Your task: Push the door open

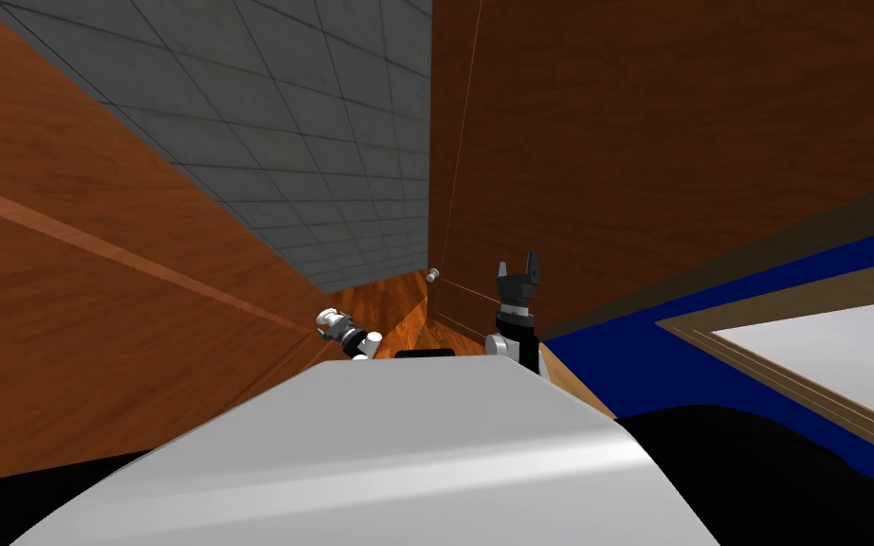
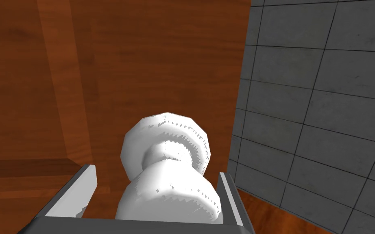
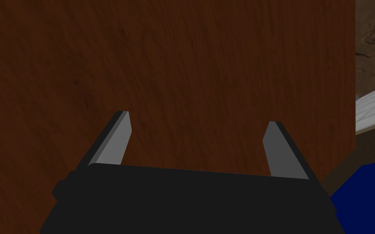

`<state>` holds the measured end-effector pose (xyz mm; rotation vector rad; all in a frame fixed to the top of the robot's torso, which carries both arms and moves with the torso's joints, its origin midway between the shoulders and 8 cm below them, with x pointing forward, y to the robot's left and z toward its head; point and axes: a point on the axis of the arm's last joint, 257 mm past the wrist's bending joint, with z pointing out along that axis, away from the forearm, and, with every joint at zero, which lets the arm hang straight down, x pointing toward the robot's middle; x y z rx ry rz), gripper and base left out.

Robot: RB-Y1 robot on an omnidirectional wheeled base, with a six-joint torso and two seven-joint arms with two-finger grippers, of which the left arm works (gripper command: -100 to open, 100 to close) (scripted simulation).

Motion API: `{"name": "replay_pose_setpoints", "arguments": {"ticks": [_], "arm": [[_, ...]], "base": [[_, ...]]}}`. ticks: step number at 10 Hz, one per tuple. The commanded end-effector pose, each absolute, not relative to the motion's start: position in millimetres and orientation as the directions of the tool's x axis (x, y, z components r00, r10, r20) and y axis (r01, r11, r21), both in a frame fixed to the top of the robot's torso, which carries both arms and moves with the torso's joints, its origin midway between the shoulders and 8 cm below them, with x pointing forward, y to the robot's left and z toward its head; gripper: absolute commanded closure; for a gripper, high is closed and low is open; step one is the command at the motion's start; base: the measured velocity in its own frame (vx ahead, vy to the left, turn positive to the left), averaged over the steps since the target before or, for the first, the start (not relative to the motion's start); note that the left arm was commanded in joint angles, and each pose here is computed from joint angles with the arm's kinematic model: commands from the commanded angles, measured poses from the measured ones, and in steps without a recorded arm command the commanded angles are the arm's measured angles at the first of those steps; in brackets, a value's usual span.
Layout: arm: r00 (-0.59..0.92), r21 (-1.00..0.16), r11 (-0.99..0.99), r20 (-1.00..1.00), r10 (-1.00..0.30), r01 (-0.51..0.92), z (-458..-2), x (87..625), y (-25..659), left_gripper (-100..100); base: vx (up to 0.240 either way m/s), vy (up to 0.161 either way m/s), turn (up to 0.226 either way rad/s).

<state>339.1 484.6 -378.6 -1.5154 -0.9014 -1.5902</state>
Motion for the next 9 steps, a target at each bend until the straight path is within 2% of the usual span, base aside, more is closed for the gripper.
{"name": "replay_pose_setpoints", "arguments": {"ticks": [1,4,7,9], "arm": [[-0.02,-0.011,-0.446,0.998,-0.066,0.895,-373.0,329.1,497.3,100],[-0.021,-0.009,-0.415,0.998,-0.067,0.91,-372.3,320.4,504.6,100],[-0.021,-0.002,-0.316,0.997,-0.068,0.949,-371.3,293.1,524.1,100],[-0.021,-0.002,-0.316,0.997,-0.068,0.949,-371.3,293.1,524.1,100]], "base": [[0.019,0.025,0.031],[0.009,0.007,-0.038],[0.068,0.109,-0.17],[0.043,0.072,-0.007]]}}
